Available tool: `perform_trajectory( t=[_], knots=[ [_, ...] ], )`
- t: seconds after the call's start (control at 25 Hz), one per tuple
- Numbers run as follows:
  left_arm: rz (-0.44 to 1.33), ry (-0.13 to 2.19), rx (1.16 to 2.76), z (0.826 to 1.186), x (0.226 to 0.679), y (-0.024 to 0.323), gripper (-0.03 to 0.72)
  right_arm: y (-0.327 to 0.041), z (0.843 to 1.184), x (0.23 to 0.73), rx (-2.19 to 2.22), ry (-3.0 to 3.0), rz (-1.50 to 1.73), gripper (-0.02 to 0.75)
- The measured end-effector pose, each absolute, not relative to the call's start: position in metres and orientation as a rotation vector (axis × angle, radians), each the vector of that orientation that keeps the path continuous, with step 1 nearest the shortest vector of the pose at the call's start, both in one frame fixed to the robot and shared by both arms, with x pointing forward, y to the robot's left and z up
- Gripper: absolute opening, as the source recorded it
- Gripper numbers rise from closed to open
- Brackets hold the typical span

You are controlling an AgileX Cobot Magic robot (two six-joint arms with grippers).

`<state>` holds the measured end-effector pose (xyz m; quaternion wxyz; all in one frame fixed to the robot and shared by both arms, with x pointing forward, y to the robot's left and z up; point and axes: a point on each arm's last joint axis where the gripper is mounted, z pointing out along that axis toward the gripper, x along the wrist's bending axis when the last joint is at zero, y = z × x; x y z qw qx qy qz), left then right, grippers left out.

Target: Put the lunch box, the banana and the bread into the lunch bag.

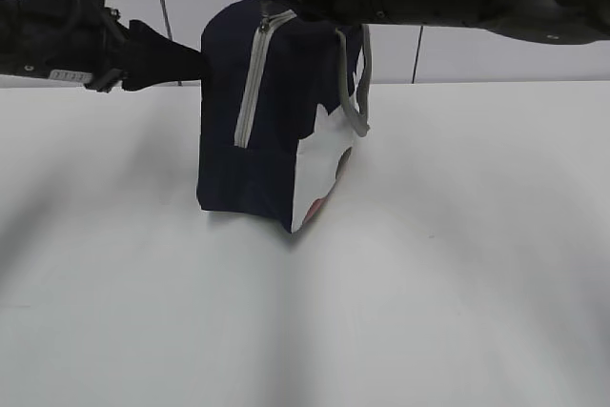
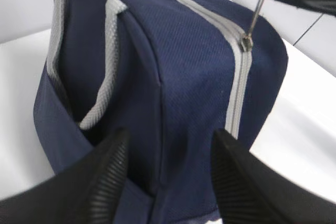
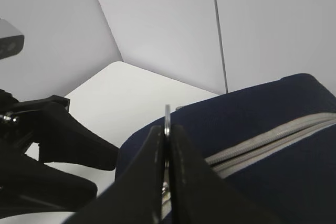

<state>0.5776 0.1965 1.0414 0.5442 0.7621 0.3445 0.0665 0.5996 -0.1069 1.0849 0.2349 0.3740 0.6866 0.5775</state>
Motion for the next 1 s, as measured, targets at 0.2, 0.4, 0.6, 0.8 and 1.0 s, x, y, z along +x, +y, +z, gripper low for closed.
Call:
perform_trajectory(
  t=[0.2, 0.4, 0.6, 0.8, 1.0],
  knots=[
    [0.120, 0.805, 1.762, 1.033, 0.584, 0.193, 0.370, -0.107, 1.085, 0.600, 1.028, 1.884, 1.586, -0.016],
    [0.088, 0.799, 1.734, 1.025, 0.591, 0.190, 0.361, -0.107, 1.084, 0.599, 1.018, 1.902, 1.573, -0.016],
    [0.049, 0.777, 1.707, 1.022, 0.593, 0.188, 0.324, -0.106, 1.082, 0.598, 1.018, 1.921, 1.564, -0.016],
    [0.000, 0.773, 1.704, 1.013, 0.594, 0.186, 0.319, -0.106, 1.082, 0.598, 1.018, 1.924, 1.565, -0.016],
    [-0.008, 0.765, 1.716, 1.012, 0.593, 0.186, 0.316, -0.106, 1.083, 0.598, 1.018, 1.923, 1.566, -0.016]
  ],
)
